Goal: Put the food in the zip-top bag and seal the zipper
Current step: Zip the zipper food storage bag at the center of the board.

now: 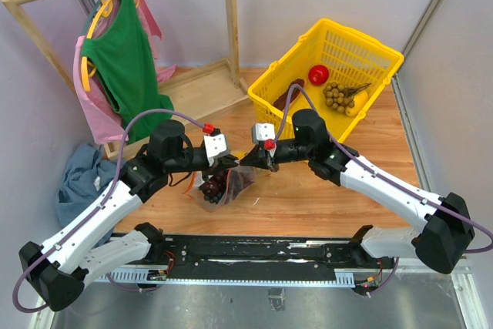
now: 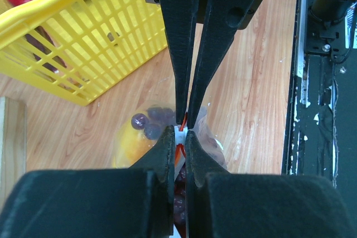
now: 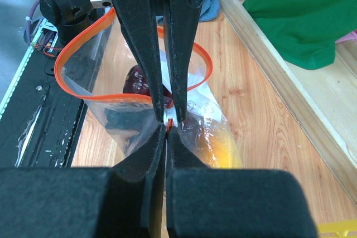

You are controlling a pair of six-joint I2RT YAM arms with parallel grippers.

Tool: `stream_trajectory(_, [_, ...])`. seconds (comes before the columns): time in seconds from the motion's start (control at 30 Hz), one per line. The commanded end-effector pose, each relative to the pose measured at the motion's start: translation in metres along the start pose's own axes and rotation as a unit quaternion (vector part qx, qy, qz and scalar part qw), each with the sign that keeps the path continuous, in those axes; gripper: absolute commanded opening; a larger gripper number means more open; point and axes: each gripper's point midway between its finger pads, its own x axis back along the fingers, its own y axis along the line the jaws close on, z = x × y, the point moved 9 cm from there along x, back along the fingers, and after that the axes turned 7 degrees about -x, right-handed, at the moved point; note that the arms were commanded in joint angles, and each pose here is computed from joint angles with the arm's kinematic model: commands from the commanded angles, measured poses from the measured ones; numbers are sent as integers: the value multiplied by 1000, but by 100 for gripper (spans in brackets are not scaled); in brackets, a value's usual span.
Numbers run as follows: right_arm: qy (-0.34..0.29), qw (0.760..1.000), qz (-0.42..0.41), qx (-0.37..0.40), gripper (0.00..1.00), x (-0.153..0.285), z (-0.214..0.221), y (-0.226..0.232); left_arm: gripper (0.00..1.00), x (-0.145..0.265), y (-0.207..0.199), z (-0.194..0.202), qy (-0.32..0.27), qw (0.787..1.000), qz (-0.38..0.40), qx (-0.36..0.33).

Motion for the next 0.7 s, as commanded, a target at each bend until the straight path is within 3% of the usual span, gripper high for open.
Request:
stream_trajectory(0.0, [-27,998,54,25,1,8,-17,-9,0,2,1,-7,-15,1000,-9,-14])
stream_trajectory(0.2, [-36,995,90,22,1,12,-18,-12,1,3,2,-6,-9,1000,-18,-11])
stream_trajectory(0.37, [-32,997,74,18,1,12,-19,-9,0,3,3,-7,-12,1000,-21,-14])
stream_trajectory(0.5, [-29,991,130,20,1,21,-21,-12,0,5,3,-7,-10,1000,-24,-13])
stream_trajectory(0.67, [-24,993,110,17,1,19,-20,-10,0,7,4,-9,-15,999,-33,-19])
